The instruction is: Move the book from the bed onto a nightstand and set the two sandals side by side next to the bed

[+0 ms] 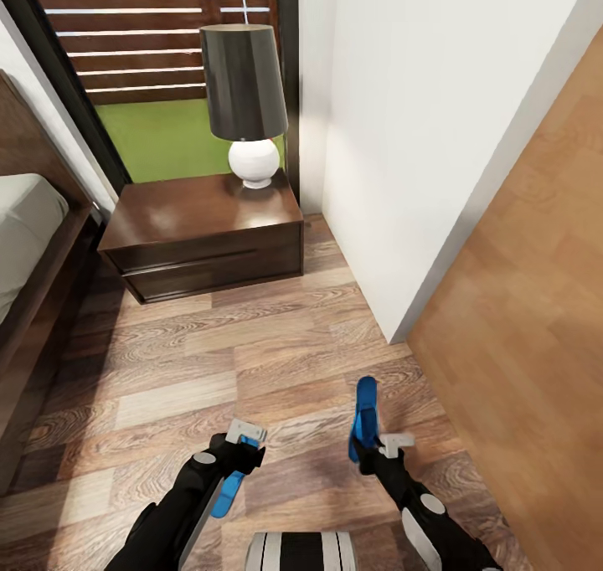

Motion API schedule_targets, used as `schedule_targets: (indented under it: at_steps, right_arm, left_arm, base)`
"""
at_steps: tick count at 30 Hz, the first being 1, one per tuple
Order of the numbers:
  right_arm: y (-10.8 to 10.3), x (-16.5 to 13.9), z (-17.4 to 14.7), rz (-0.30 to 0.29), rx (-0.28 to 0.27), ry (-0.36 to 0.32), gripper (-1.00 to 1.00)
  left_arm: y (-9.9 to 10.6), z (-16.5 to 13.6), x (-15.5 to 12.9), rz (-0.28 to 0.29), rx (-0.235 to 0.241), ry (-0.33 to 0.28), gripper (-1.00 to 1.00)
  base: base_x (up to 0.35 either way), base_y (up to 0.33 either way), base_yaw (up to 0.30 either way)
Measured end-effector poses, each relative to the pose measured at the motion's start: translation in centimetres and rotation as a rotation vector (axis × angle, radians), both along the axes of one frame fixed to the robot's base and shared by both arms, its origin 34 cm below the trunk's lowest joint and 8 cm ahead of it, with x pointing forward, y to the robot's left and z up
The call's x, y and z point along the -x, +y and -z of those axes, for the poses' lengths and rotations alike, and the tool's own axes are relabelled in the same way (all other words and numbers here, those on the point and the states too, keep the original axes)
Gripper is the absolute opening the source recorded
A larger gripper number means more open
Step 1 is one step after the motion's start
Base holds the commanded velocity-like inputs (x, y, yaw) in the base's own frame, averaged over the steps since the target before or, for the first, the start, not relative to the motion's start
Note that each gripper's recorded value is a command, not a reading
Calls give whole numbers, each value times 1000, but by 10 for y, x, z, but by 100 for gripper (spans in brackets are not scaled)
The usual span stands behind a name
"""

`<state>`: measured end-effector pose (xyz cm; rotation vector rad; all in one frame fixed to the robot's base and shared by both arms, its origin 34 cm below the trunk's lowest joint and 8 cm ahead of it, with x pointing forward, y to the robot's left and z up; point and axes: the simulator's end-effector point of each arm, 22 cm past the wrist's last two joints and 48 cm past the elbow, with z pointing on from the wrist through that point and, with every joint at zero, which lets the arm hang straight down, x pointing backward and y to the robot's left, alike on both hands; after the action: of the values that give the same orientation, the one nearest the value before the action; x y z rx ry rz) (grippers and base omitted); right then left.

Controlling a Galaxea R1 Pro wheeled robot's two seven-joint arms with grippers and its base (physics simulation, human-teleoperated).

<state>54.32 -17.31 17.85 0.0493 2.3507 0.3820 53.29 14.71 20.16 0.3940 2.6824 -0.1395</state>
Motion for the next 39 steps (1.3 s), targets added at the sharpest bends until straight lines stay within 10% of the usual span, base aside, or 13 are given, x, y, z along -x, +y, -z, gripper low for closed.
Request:
schedule_targets:
  at_steps: [2,4,8,17,39]
  right_arm:
    - [16,-78,-77,2,-43,-225,-100]
    - [7,-93,-88,51,-22,-254,-100]
    - [-18,-99,-86,143,67,-248,-100]
    - [-24,-99,-84,13,273,-297,-100]
    - [-26,-90,-61,-3,294,-267,-100]
  left_arm:
    - [-3,0,0,0,5,0,100]
    - [-6,-1,1,1,11,3,100]
    - [-16,-2,2,-2,29,7,100]
    - [-19,2,5,-3,34,17,100]
    - [26,22,8,-48,-26,38,100]
  base:
    - [0,0,0]
    - [0,0,0]
    - [0,0,0]
    - [0,0,0]
    - [0,0,0]
